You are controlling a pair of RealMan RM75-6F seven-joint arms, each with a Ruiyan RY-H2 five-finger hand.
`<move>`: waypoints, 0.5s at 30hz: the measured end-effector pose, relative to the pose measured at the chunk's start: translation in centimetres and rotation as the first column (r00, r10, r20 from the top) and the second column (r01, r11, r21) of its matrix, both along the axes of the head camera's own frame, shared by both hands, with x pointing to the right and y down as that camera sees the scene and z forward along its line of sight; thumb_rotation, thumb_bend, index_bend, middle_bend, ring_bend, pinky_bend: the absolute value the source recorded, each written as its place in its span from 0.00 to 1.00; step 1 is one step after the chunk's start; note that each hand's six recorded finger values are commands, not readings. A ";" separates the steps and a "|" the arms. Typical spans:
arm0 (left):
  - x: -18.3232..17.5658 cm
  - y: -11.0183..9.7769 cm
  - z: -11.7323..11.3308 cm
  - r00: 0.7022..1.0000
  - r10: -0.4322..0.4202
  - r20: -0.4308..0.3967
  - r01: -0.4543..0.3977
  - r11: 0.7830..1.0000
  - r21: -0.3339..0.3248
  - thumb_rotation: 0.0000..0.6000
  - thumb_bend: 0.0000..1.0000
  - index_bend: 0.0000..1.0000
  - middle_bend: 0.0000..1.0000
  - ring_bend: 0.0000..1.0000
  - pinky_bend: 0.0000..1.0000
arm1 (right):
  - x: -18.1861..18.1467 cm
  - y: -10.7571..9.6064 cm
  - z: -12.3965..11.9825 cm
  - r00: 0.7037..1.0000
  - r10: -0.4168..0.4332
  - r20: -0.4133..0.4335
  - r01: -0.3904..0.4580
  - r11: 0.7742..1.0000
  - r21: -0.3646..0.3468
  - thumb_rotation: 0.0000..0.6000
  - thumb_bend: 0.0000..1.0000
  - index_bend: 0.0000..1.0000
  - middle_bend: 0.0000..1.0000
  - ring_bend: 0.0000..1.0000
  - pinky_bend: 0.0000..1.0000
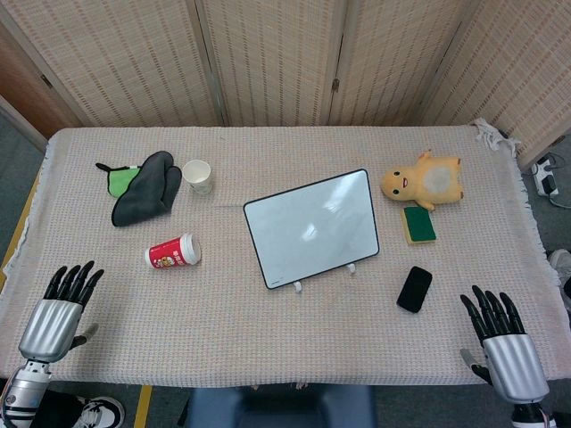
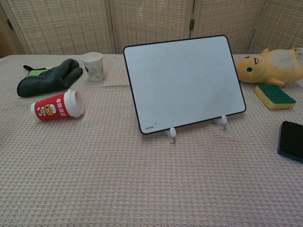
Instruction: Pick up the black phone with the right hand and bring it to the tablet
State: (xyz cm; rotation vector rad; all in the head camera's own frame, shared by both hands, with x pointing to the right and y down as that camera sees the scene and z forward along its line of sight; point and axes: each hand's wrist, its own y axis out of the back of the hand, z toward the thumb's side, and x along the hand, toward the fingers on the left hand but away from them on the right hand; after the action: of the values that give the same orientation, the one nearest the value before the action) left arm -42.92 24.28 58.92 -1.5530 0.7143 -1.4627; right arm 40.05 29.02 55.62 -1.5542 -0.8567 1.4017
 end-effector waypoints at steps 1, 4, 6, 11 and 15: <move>0.0 0.0 0.0 1.000 0.000 0.001 0.000 1.000 0.000 1.00 0.24 0.00 0.00 0.00 0.00 | 0.0 0.0 0.0 1.000 0.000 -0.001 0.000 1.000 -0.002 1.00 0.25 0.00 0.00 0.00 0.00; 0.2 0.0 0.2 1.000 0.002 0.002 -0.002 1.000 -0.002 1.00 0.24 0.00 0.00 0.00 0.00 | 0.1 -0.1 0.1 1.000 0.001 -0.004 -0.001 1.000 -0.007 1.00 0.25 0.00 0.00 0.00 0.00; 0.3 0.0 0.2 1.000 0.005 0.002 -0.005 1.000 -0.005 1.00 0.24 0.00 0.00 0.00 0.00 | 0.2 -0.2 0.2 1.000 0.002 -0.007 -0.002 1.000 -0.009 1.00 0.25 0.00 0.00 0.00 0.00; 0.2 -0.2 0.4 1.000 -0.003 0.000 0.003 1.000 -0.011 1.00 0.24 0.00 0.00 0.00 0.00 | 0.5 -0.9 1.2 0.998 -0.038 -0.045 0.037 0.999 -0.030 1.00 0.25 0.00 0.00 0.00 0.00; 0.1 -0.6 0.7 1.000 -0.012 -0.008 0.012 1.000 -0.017 1.00 0.24 0.00 0.00 0.00 0.00 | 1.0 -1.3 2.0 0.988 -0.093 -0.121 0.084 0.994 -0.077 1.00 0.25 0.00 0.00 0.00 0.00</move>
State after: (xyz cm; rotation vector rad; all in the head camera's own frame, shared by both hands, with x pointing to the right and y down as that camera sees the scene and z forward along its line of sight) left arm -42.86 23.67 59.59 -1.5714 0.7183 -1.4754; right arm 41.02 27.73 57.64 -1.5218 -0.6617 1.4621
